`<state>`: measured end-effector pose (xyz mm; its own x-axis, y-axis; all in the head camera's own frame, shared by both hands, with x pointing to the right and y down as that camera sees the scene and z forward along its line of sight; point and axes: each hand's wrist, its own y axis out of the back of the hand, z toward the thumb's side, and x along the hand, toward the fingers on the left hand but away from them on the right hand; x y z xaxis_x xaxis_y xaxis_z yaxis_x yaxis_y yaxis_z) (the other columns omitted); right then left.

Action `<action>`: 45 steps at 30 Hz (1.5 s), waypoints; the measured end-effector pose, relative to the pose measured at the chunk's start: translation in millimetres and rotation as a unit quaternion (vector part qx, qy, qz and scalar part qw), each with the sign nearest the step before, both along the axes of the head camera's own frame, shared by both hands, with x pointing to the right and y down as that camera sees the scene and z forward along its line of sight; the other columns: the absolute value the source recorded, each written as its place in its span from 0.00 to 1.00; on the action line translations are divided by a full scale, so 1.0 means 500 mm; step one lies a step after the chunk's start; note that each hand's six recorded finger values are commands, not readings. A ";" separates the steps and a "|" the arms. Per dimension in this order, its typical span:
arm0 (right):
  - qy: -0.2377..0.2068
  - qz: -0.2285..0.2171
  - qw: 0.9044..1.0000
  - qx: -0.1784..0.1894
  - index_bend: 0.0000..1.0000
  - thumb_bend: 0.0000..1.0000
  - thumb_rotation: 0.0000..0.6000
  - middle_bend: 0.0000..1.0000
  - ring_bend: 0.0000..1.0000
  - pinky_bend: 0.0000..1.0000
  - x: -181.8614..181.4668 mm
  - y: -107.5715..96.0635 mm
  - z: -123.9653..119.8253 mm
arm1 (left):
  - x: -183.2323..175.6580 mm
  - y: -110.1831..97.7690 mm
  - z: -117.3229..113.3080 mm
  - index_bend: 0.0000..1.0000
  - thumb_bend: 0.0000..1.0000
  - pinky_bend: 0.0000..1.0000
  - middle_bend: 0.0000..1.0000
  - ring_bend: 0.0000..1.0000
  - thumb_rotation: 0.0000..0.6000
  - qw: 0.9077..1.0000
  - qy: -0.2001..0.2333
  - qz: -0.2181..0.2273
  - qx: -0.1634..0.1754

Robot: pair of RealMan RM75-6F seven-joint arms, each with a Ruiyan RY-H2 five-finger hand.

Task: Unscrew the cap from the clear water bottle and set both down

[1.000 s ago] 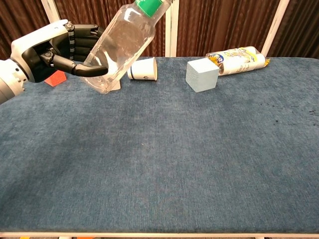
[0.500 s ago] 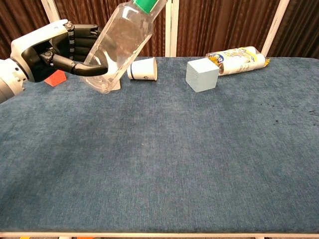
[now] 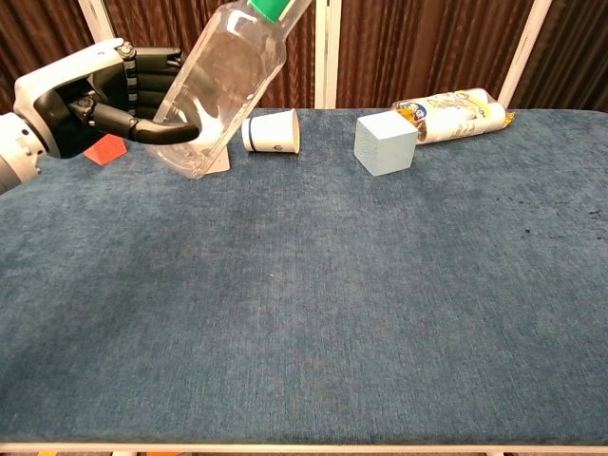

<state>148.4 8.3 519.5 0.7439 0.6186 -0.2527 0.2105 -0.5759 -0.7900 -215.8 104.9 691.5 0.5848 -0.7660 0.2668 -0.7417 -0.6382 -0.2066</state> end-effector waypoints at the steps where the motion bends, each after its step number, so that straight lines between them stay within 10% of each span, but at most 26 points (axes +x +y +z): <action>1: 0.001 0.003 1.000 0.001 0.52 0.40 1.00 0.26 0.11 0.06 0.007 -0.002 -0.003 | -0.003 0.000 0.002 0.64 0.41 0.53 0.59 0.48 1.00 1.000 -0.006 0.002 0.001; 12: 0.070 0.044 0.996 -0.032 0.52 0.40 1.00 0.26 0.11 0.06 0.127 0.015 0.043 | -0.052 0.000 0.046 0.64 0.41 0.49 0.58 0.47 1.00 0.982 -0.172 0.058 0.059; 19: 0.101 0.048 0.991 -0.069 0.53 0.40 1.00 0.26 0.11 0.06 0.161 0.051 0.097 | -0.066 0.020 0.096 0.61 0.41 0.48 0.55 0.43 1.00 0.928 -0.334 0.129 0.103; 25: 0.123 0.037 0.988 -0.081 0.53 0.40 1.00 0.26 0.11 0.06 0.165 0.070 0.131 | -0.063 0.040 0.131 0.28 0.33 0.30 0.29 0.17 1.00 0.893 -0.407 0.166 0.098; 45: 0.206 -0.052 0.975 -0.061 0.46 0.40 1.00 0.22 0.08 0.03 0.090 0.121 0.270 | -0.148 0.032 0.013 0.16 0.31 0.19 0.20 0.10 1.00 0.895 -0.420 0.086 0.122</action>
<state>193.6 68.8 654.5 0.6207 0.4919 -0.6106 -0.1757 -0.6717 -0.7197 -289.9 120.9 697.9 0.3711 -0.7795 0.5047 -0.1553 -0.5879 -0.7939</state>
